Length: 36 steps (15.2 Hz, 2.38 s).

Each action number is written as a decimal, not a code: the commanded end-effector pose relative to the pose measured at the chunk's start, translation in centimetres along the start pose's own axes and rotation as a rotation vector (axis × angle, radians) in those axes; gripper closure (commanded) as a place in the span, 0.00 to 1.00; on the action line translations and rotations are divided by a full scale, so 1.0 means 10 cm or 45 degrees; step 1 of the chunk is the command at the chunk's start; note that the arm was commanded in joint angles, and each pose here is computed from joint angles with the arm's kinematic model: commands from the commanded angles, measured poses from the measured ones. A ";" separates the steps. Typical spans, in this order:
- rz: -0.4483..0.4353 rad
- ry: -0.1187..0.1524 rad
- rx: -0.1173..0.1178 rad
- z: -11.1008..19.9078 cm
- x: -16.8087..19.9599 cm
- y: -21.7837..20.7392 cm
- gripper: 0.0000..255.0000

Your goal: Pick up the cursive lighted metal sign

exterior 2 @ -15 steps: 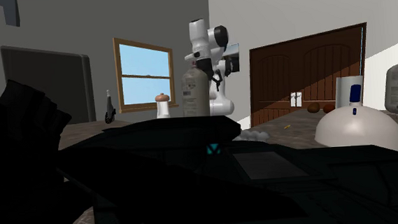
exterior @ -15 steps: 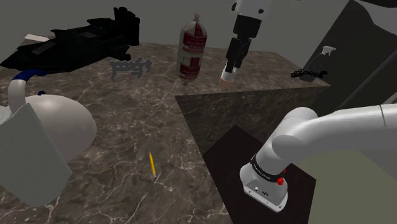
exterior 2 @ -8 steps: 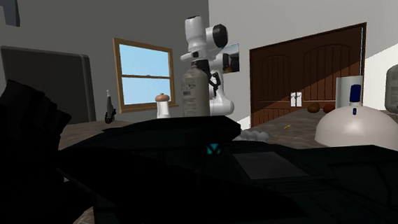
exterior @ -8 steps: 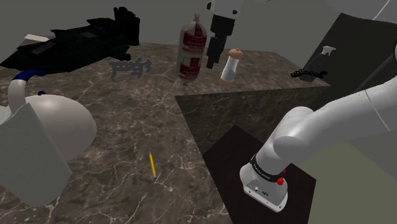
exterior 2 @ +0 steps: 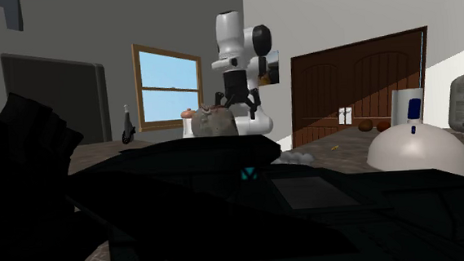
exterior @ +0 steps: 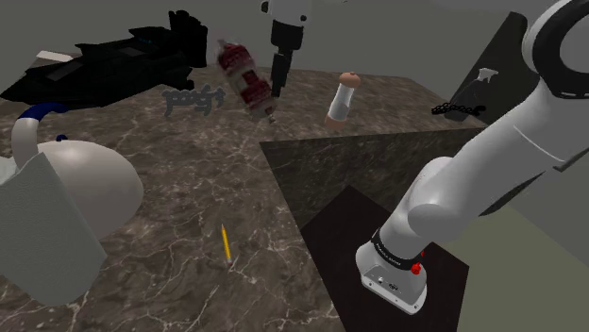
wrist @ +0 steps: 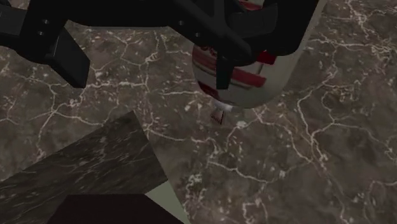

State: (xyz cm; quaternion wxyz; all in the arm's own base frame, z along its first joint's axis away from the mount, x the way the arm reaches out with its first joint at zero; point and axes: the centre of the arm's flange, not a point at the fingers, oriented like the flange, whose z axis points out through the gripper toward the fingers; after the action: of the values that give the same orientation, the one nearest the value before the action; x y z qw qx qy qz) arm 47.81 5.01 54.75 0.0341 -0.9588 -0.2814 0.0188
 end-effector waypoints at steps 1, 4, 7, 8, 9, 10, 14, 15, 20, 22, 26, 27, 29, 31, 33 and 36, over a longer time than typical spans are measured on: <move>-0.076 0.002 -0.011 0.05 0.25 0.04 0.00; -0.186 0.006 -0.026 0.12 0.63 0.07 0.00; -0.296 0.010 -0.042 0.18 1.01 0.07 0.00; -0.332 0.011 -0.047 0.20 1.14 0.06 0.00; -0.369 0.012 -0.052 0.22 1.27 0.05 0.00; -0.405 0.014 -0.058 0.24 1.40 0.03 0.00; -0.552 0.018 -0.078 0.32 1.90 -0.06 0.00; -0.588 0.020 -0.084 0.34 2.02 -0.10 0.00; -0.679 0.023 -0.096 0.49 2.32 -0.19 0.00; -0.679 0.023 -0.097 0.60 2.33 -0.18 0.00; -0.679 0.023 -0.097 0.78 2.33 -0.16 0.00; -0.679 0.023 -0.097 0.78 2.33 -0.16 0.00; -0.679 0.023 -0.096 0.78 2.33 -0.16 1.00; -0.679 0.023 -0.096 0.78 2.33 -0.16 1.00; -0.679 0.023 -0.096 0.78 2.33 -0.16 1.00; -0.679 0.023 -0.096 0.78 2.33 -0.16 1.00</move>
State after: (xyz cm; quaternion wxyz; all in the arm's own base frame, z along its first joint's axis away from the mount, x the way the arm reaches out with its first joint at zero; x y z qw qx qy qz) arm 66.14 19.32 46.71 0.0042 -0.8516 -0.5242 -0.0101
